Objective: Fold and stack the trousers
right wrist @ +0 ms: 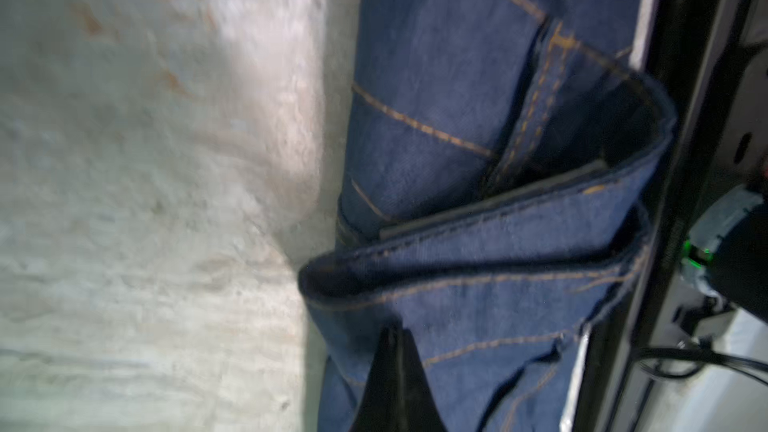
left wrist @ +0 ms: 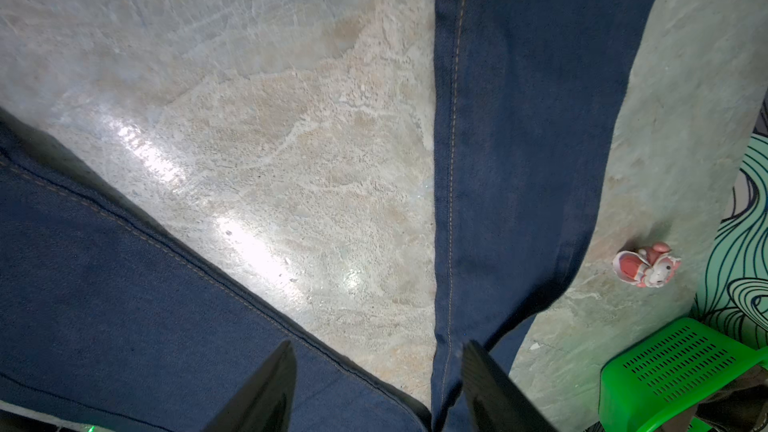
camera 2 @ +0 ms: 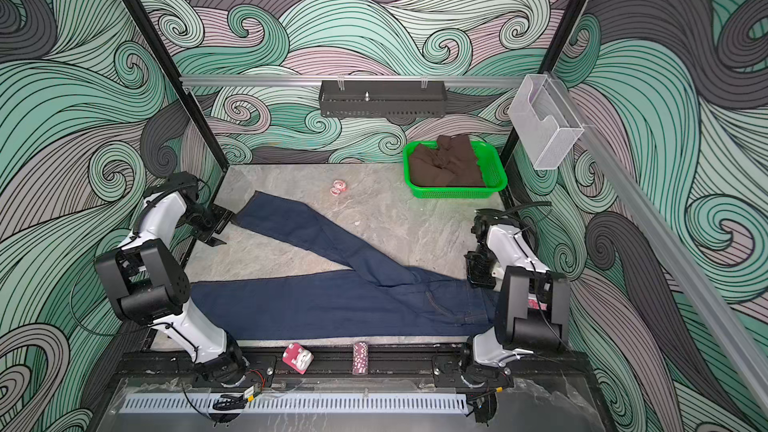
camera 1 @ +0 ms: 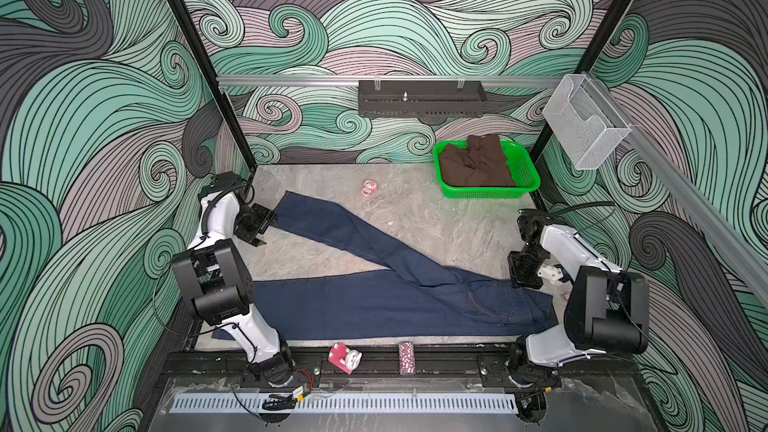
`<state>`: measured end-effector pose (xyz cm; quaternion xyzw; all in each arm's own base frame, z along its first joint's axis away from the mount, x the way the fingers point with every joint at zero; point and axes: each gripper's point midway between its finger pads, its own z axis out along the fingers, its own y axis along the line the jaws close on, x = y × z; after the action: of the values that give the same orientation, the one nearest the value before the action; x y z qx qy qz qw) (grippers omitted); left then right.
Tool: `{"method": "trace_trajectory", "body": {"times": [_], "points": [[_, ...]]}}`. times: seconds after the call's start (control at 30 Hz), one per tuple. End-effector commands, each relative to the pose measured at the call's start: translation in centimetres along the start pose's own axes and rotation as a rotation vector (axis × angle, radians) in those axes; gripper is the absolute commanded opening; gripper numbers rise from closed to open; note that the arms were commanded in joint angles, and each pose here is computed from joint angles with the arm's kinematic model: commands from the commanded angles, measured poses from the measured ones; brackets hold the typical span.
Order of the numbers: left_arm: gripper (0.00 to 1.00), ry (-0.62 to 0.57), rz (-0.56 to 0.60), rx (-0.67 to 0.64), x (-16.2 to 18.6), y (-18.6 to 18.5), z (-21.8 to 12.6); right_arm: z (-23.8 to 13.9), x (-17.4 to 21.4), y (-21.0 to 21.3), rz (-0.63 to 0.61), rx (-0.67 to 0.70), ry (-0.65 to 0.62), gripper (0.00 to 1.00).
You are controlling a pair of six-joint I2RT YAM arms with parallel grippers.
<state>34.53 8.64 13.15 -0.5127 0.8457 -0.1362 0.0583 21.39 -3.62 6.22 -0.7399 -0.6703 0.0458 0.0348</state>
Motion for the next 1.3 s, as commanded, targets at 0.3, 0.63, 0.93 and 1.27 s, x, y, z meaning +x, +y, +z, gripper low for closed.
{"method": "trace_trajectory", "body": {"times": [0.3, 0.63, 0.93, 1.27], "points": [[0.66, -0.019, 0.001, -0.007, -0.6, -0.4, -0.9, -7.7, -1.9, 4.2, 0.044, -0.218, -0.021, 0.0], [0.66, -0.019, 0.0, -0.015, -0.7, -0.2, -0.7, -3.4, -1.0, 1.4, 0.035, -0.064, 0.015, 0.68], [0.66, -0.017, 0.0, -0.019, -0.6, -0.1, -0.4, 0.5, -0.1, 0.5, 0.026, 0.031, 0.065, 0.7], [0.66, -0.019, 0.0, -0.025, -0.9, -0.1, -0.4, 2.0, 0.0, 0.1, 0.015, 0.09, 0.071, 0.58]]}}
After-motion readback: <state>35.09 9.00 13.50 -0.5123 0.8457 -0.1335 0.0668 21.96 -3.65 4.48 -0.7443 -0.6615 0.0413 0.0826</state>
